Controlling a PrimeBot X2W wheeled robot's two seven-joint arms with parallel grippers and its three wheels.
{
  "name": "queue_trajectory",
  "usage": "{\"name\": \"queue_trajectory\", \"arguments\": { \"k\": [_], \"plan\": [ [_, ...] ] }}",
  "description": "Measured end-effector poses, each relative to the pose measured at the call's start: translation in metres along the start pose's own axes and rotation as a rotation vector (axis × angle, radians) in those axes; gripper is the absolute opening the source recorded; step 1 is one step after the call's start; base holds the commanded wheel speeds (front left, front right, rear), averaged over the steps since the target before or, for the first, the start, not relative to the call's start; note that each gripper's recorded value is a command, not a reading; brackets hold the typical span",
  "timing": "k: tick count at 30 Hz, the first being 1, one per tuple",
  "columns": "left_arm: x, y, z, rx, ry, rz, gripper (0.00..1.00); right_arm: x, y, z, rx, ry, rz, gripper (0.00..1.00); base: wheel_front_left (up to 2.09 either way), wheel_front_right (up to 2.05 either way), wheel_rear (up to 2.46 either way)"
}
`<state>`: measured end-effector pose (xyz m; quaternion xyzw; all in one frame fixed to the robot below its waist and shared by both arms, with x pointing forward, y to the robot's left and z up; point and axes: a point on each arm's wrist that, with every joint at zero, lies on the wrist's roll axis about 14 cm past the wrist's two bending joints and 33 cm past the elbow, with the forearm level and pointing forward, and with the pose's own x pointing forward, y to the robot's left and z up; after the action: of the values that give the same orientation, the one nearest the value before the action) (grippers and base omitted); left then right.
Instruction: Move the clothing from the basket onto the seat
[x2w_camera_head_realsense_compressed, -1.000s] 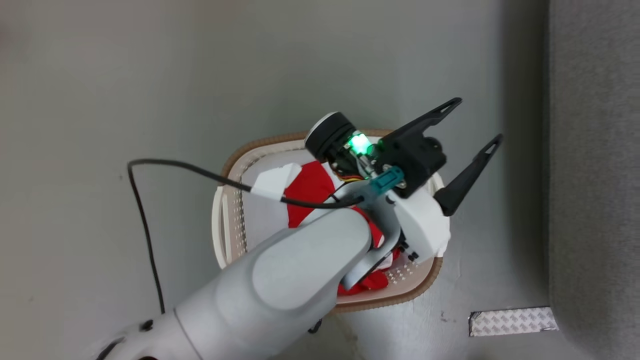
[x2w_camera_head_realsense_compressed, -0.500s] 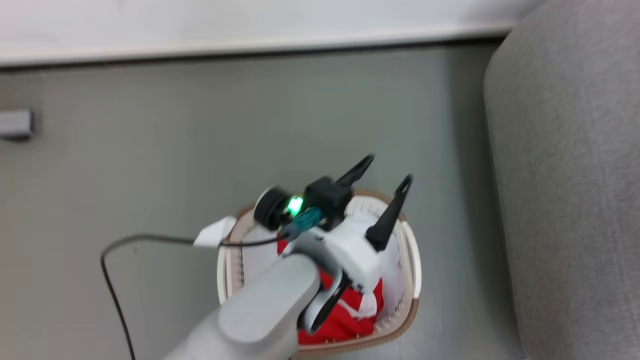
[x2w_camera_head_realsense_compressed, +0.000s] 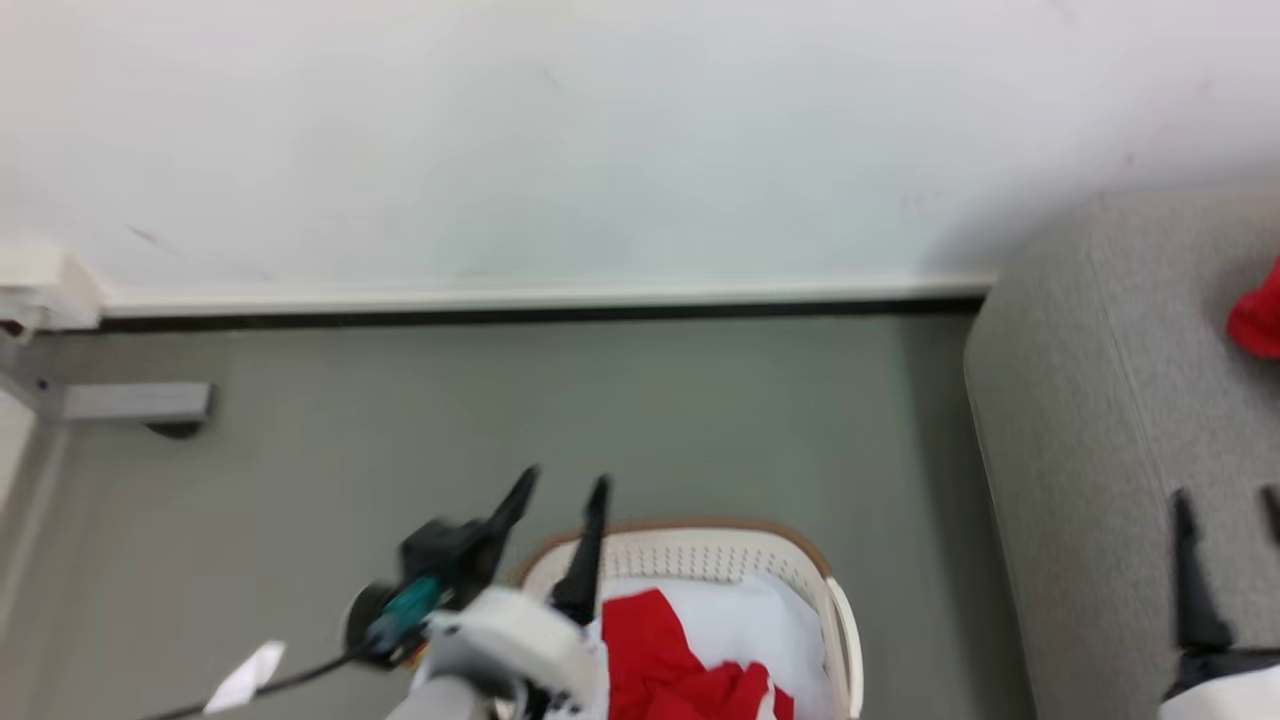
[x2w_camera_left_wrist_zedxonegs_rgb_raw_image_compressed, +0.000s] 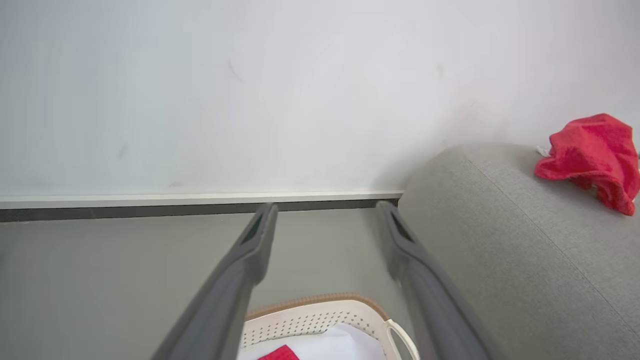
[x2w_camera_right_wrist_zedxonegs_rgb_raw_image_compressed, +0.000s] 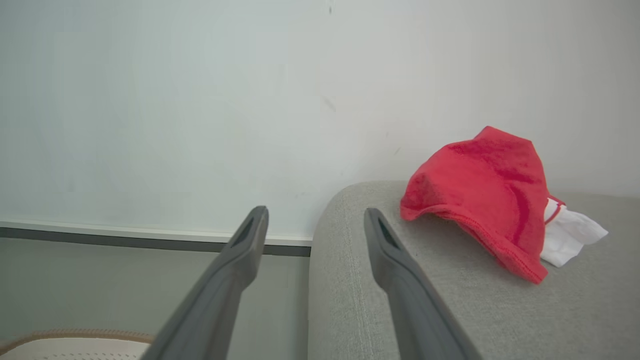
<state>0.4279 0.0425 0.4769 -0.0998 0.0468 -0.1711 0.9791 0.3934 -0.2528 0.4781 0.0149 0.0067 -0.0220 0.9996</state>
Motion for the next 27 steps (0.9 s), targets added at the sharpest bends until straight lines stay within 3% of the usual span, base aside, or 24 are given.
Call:
{"name": "queue_trajectory", "arguments": {
  "k": [8, 18, 27],
  "plan": [
    [-0.064, 0.052, 0.02, 0.052, -0.087, 0.182, 1.0, -0.02, 0.061, 0.014, 0.083, -0.053, 0.118, 1.0, 0.0, 0.0, 0.0],
    [-0.106, 0.075, 0.028, 0.065, -0.141, 0.252, 1.0, -0.034, 0.076, 0.019, 0.103, -0.071, 0.144, 1.0, 0.0, 0.0, 0.0],
    [-0.112, 0.08, 0.027, 0.069, -0.145, 0.259, 1.0, -0.041, 0.075, 0.006, 0.112, -0.03, 0.133, 1.0, 0.0, 0.0, 0.0]
  ]
}}
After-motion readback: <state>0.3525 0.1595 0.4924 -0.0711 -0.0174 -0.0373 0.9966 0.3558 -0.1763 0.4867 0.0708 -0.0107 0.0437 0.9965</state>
